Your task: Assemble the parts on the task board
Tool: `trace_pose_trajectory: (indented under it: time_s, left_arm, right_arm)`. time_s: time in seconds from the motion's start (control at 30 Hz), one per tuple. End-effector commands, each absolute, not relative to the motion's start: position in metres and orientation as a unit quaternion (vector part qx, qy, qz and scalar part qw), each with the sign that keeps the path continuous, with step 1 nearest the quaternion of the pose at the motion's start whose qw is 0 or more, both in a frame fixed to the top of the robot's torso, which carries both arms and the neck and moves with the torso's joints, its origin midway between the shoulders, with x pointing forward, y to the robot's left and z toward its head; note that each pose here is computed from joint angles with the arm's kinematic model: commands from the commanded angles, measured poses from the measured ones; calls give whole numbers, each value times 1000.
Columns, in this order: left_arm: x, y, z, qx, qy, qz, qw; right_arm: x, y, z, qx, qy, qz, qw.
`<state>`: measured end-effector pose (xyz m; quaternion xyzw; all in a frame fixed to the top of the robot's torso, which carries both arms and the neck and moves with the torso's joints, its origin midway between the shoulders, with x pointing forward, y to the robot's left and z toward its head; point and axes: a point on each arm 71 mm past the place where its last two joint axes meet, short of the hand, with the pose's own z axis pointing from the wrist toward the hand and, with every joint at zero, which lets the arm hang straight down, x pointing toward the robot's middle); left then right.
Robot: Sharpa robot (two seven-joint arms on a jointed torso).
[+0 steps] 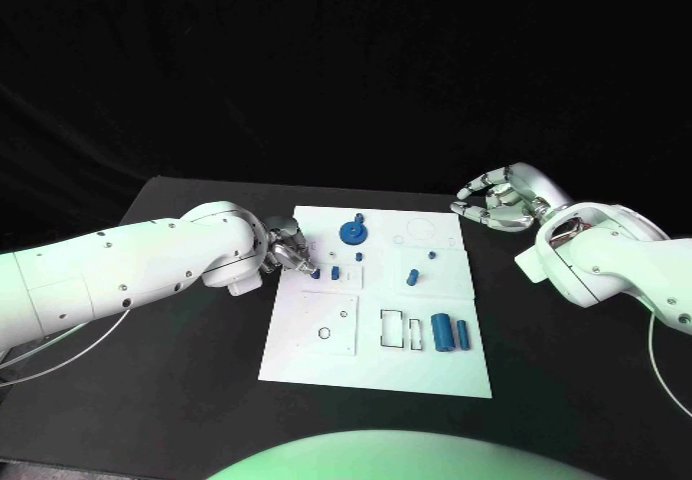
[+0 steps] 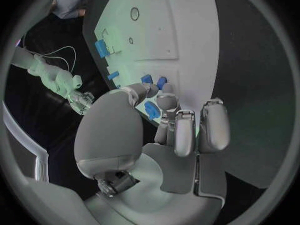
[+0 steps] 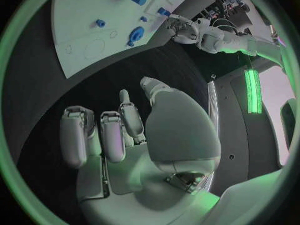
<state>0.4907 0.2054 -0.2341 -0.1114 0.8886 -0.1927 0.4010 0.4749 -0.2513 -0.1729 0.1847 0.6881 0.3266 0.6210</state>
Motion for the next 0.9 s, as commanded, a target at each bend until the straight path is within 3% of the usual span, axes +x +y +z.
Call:
trace_pose_trajectory:
  time_s: [0.03,0.9]
  left_arm:
    - [489,203,-238,-110,896,-187,388]
    - [497,197,-243,-108,906,-172,371]
  right_arm:
    - [475,-250,-173,176,687,329,623]
    - [474,-250,-173,176,688,329,623]
